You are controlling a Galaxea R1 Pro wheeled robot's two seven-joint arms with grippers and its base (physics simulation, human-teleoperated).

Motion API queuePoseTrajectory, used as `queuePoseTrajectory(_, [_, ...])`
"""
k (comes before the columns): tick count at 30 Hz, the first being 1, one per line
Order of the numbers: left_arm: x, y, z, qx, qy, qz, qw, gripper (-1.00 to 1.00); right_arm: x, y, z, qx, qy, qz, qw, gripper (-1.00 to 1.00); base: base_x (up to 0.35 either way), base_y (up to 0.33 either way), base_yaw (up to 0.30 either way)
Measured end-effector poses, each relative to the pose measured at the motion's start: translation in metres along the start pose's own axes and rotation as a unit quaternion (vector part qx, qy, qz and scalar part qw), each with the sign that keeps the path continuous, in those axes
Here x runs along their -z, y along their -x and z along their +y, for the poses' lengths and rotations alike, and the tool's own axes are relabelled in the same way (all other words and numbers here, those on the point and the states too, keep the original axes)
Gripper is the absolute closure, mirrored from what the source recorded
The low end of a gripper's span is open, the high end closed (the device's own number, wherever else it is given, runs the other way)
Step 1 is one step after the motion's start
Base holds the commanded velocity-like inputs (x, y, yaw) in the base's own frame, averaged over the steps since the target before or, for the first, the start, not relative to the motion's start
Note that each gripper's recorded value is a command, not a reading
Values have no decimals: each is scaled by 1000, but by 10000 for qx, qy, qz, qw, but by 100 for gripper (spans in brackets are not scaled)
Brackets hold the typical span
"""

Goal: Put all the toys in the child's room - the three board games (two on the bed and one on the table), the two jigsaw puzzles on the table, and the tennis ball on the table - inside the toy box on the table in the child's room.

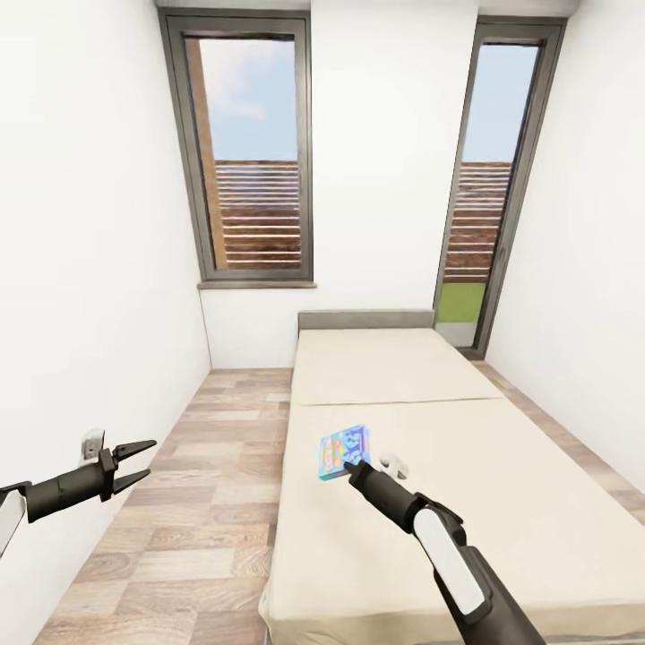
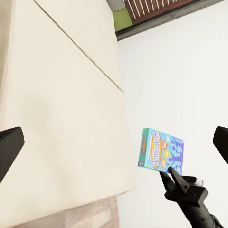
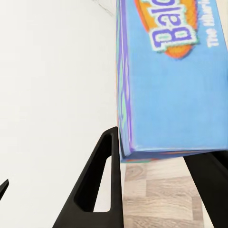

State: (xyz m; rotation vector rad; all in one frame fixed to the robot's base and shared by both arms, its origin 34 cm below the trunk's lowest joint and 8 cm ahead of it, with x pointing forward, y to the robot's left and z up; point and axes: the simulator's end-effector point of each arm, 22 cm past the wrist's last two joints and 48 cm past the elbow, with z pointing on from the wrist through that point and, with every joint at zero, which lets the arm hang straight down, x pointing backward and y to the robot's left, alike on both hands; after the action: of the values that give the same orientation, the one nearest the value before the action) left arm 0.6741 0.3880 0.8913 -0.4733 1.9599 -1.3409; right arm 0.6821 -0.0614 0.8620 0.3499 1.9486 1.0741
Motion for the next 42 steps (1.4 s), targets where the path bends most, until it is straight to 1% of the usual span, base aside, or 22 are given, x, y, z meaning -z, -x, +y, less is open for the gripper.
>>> queuePoseTrajectory(4, [1, 3, -6, -3, 1, 2, 10000, -100, 2, 7, 3, -24, -27, 15, 10000, 100, 0, 0, 0])
queuePoseTrajectory(7, [2, 4, -11, -1, -2, 2, 10000, -100, 2, 8, 9, -15, -42, 192, 9998, 100, 0, 0, 0])
queuePoseTrajectory(8, [2, 5, -13, 0, -4, 3, 10000, -100, 2, 6, 11, -11, -54, 331, 9994, 100, 0, 0, 0])
queuePoseTrajectory(9, [2, 5, -14, 1, -4, 3, 10000, -100, 2, 5, 12, -3, -80, 406, 9991, 100, 0, 0, 0])
queuePoseTrajectory(10, [2, 6, -16, 1, -2, 6, 10000, -100, 3, 3, 11, 0, -149, 543, 9984, 100, 0, 0, 0])
queuePoseTrajectory(12, [3, 7, -18, 1, 0, 7, 10000, -100, 5, 2, 9, -5, -247, 704, 9972, 100, 0, 0, 0])
queuePoseTrajectory(15, [4, 9, -23, -2, 2, 6, 10000, -100, 8, 2, 9, -23, -320, 808, 9962, 100, 0, 0, 0])
queuePoseTrajectory(21, [6, 12, -31, 1, 14, 10, 10000, -100, 11, 7, 15, -33, -354, 850, 9957, 100, -50, 0, 15])
queuePoseTrajectory(28, [7, 15, -40, 3, 35, 17, 10000, -100, 15, 15, 22, -60, -367, 827, 9959, 100, -238, 0, 42])
queuePoseTrajectory(34, [10, 18, -48, -16, 40, 8, 10000, -100, 20, 29, 23, -157, -413, 724, 9964, 100, -46, 0, 242])
queuePoseTrajectory(42, [10, 19, -50, -53, 25, -4, 10000, -100, 21, 30, 23, -165, -425, 718, 9964, 100, -4, 0, 280])
